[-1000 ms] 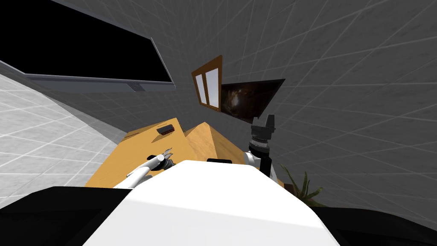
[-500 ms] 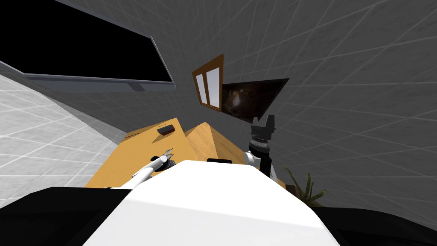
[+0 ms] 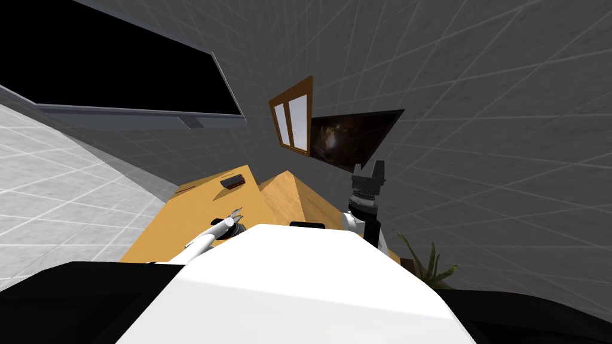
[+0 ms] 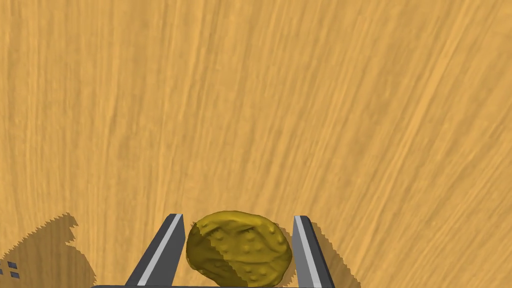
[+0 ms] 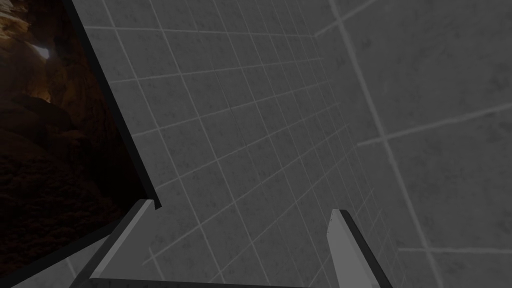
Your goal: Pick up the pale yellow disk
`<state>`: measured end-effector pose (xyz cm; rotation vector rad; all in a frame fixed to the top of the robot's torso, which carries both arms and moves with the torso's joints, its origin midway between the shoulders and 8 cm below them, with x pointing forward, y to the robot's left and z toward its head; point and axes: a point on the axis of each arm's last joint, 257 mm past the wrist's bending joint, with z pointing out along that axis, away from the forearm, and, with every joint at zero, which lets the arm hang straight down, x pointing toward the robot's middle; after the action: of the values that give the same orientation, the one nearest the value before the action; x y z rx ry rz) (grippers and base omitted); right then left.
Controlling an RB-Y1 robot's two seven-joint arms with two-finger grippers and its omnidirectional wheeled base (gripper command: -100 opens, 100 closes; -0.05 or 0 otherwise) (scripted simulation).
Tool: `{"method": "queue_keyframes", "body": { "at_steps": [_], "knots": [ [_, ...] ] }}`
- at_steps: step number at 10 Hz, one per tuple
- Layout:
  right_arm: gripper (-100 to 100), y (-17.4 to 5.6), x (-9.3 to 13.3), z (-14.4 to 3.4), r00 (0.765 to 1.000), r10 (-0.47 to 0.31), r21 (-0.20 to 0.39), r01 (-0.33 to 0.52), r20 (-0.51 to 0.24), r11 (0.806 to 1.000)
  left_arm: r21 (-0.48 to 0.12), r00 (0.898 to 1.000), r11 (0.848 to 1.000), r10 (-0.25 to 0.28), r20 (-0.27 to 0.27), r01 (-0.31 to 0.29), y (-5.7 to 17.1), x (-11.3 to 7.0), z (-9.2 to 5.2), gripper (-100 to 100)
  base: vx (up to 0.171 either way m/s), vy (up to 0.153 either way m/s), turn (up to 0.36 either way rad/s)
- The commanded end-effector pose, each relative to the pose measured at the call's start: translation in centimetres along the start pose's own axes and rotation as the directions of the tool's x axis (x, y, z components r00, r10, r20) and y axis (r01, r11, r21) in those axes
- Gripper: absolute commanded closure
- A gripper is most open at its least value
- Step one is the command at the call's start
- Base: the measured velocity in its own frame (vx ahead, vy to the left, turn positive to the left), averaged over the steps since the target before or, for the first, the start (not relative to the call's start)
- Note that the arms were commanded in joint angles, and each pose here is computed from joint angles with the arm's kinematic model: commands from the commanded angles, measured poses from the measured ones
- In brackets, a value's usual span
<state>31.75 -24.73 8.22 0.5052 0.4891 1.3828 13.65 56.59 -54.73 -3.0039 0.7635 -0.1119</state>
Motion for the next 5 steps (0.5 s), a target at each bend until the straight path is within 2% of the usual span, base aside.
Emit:
{"method": "queue_keyframes", "body": {
  "at_steps": [1, 3, 4, 5],
  "knots": [
    [0, 0.00, 0.00, 0.00, 1.000, 0.000, 0.000, 0.000, 0.000, 1.000, 0.002, 1.000, 1.000, -0.001, 0.000, 0.001, -0.95, -0.26, -0.97, 100, -0.013, -0.046, -0.010],
    [0, 0.00, 0.00, 0.00, 1.000, 0.000, 0.000, 0.000, 0.000, 1.000, 0.001, 1.000, 1.000, -0.001, 0.000, 0.001, -1.72, -0.42, -1.91, 100, -0.023, -0.057, -0.003],
    [0, 0.00, 0.00, 0.00, 1.000, 0.000, 0.000, 0.000, 0.000, 1.000, 0.004, 1.000, 1.000, 0.000, 0.000, 0.000, -1.60, -0.27, -1.57, 100, -0.012, -0.023, 0.002],
    [0, 0.00, 0.00, 0.00, 1.000, 0.000, 0.000, 0.000, 0.000, 1.000, 0.002, 1.000, 1.000, -0.001, 0.000, 0.001, -1.60, -0.27, -1.64, 0, -0.002, -0.005, 0.001]
  ]
}}
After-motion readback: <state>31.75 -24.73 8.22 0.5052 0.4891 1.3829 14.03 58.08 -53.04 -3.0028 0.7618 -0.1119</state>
